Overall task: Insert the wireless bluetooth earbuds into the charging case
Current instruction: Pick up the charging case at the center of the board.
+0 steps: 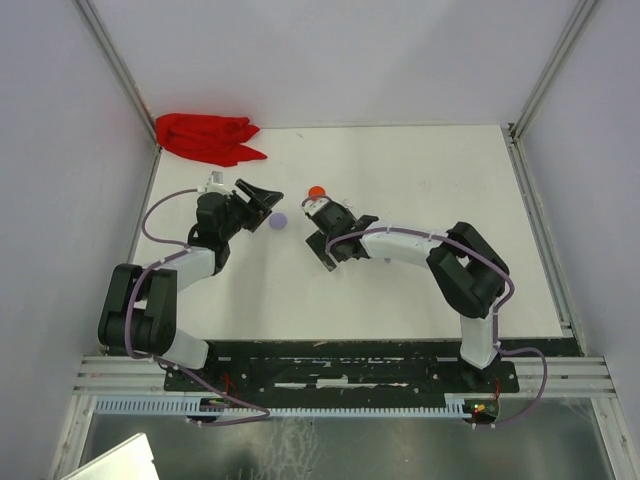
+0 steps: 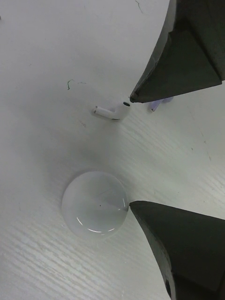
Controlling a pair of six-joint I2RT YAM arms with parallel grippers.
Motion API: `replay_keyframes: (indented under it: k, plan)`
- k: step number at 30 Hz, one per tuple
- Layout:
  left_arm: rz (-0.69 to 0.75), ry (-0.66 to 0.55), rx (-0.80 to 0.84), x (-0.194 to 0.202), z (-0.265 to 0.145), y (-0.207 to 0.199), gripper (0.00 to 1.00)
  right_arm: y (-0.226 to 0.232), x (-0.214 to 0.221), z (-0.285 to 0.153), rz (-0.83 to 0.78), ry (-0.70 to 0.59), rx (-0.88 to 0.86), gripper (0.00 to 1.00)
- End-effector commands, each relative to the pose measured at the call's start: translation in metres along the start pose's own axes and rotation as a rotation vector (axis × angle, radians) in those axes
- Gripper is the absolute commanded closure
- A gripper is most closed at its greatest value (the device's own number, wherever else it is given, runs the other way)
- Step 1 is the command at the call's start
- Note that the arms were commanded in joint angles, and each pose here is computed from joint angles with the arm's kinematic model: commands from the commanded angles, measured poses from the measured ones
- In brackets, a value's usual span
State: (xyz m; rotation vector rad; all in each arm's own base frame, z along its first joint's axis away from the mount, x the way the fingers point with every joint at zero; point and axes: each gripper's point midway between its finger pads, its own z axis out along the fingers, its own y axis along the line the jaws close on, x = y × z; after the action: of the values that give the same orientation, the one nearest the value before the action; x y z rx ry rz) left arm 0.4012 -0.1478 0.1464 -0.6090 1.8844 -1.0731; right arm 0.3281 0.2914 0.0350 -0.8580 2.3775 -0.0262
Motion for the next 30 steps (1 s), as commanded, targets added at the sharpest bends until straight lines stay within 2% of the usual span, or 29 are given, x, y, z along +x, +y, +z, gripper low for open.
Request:
replay_keyframes:
  k: [1, 24, 30]
  plan:
    - [0.003, -0.026, 0.052, -0.008, 0.0, -0.012, 0.19, -0.008, -0.011, 0.005, -0.012, -0.015, 0.055, 0.06]
    - [-0.006, -0.042, 0.053, -0.014, -0.006, -0.01, 0.19, -0.032, -0.054, 0.031, 0.06, -0.085, 0.067, 0.06]
    - [-0.022, -0.043, 0.068, -0.015, -0.01, -0.013, 0.08, -0.04, -0.065, 0.007, 0.091, -0.139, 0.064, 0.06]
